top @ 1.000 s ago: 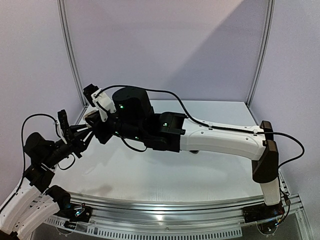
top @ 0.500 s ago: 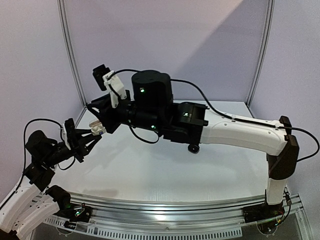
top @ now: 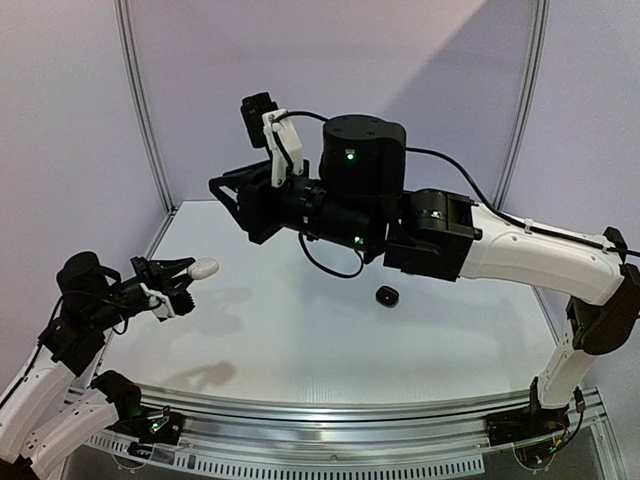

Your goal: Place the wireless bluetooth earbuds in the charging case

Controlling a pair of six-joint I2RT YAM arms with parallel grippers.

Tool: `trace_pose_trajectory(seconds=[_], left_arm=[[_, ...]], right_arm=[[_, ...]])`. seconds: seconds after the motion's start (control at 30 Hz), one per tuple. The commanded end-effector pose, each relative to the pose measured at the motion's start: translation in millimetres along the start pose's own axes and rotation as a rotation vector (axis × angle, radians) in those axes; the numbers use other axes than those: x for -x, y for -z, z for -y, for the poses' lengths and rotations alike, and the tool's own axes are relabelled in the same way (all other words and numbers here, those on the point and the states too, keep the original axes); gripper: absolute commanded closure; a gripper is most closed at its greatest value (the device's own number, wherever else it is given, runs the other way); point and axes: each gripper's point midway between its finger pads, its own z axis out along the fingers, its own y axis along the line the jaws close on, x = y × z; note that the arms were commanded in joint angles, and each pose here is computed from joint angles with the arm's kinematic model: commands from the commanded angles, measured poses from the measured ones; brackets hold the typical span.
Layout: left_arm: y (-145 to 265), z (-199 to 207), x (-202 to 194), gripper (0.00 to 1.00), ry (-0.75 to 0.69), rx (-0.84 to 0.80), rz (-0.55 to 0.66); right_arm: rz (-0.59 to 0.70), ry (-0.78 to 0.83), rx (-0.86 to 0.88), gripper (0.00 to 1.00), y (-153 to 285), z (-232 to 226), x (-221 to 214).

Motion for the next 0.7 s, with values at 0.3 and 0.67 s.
trace_pose_trajectory(seconds=[0.3,0.67], left_arm=[[-20,-4,50,1.00,1.200,-0.475,0.038],[-117,68,11,1.00,1.925,-0.978,-0.392]], right_arm=[[-0.238,-0.229,-0.491,0.74,57,130,-80],[-0.390,-0.462,-0.859,0.50,179,232,-184]])
